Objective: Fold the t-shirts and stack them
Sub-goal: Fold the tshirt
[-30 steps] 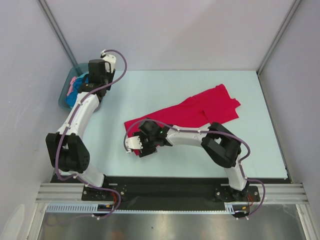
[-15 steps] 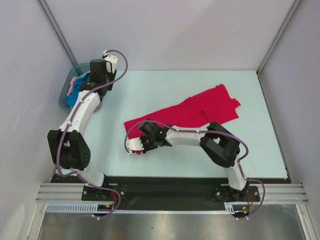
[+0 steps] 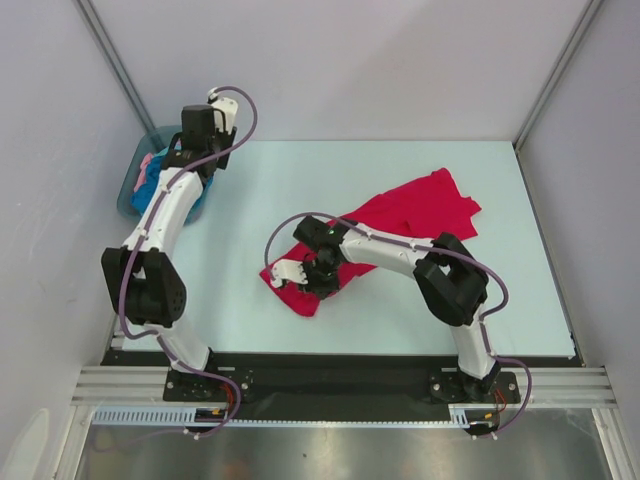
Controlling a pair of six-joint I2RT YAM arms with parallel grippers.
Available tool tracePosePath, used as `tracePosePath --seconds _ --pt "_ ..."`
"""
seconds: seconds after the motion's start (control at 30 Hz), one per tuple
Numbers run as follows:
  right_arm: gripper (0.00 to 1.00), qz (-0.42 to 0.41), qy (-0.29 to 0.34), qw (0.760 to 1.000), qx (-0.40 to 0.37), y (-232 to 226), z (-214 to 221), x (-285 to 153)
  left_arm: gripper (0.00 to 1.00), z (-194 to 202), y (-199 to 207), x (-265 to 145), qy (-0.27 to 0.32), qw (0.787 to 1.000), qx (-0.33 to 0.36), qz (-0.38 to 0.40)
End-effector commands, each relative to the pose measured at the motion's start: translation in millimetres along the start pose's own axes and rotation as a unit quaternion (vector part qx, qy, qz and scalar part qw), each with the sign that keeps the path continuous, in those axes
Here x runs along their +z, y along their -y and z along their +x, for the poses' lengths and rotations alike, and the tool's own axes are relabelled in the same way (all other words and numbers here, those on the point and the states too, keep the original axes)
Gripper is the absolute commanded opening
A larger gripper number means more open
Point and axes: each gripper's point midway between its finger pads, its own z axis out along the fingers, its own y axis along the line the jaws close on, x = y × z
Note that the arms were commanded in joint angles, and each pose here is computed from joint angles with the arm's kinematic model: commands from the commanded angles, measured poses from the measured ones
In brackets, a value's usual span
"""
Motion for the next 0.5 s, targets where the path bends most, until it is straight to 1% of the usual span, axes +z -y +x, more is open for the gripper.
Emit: tracePosePath --seconds 0.0,0.2,0.33,0.37,0.4,0.47 --pt "0.0 -0.081 -0.033 0.994 0.07 -39.2 25.3 -18.7 0.51 -21.6 -7.2 -1.7 0.022 1.0 -0.003 0.002" --pt "0.0 -0.116 -0.068 0.986 0.102 -68.4 60.1 -28.2 0.51 -39.1 -10.6 4.7 0.031 0.999 0.019 0.007" --pt "0.0 -0.152 -0.089 0.975 0.137 -89.1 80.5 -32.2 0.52 -62.6 -12.2 4.7 0.053 0.998 0.031 0.019" --pt "0.0 -0.161 -0.095 0.971 0.149 -96.2 89.5 -31.4 0.52 -62.7 -7.7 11.5 0.051 0.998 0.033 0.028" --pt "0.0 -0.156 -0.095 0.971 0.153 -97.9 90.9 -32.8 0.52 -71.7 -8.9 8.3 0.057 0.997 0.036 0.032" --pt "0.0 -0.162 -0.104 0.968 0.161 -111.3 101.1 -30.9 0.52 -70.2 -1.1 17.1 0.049 0.997 0.04 0.047"
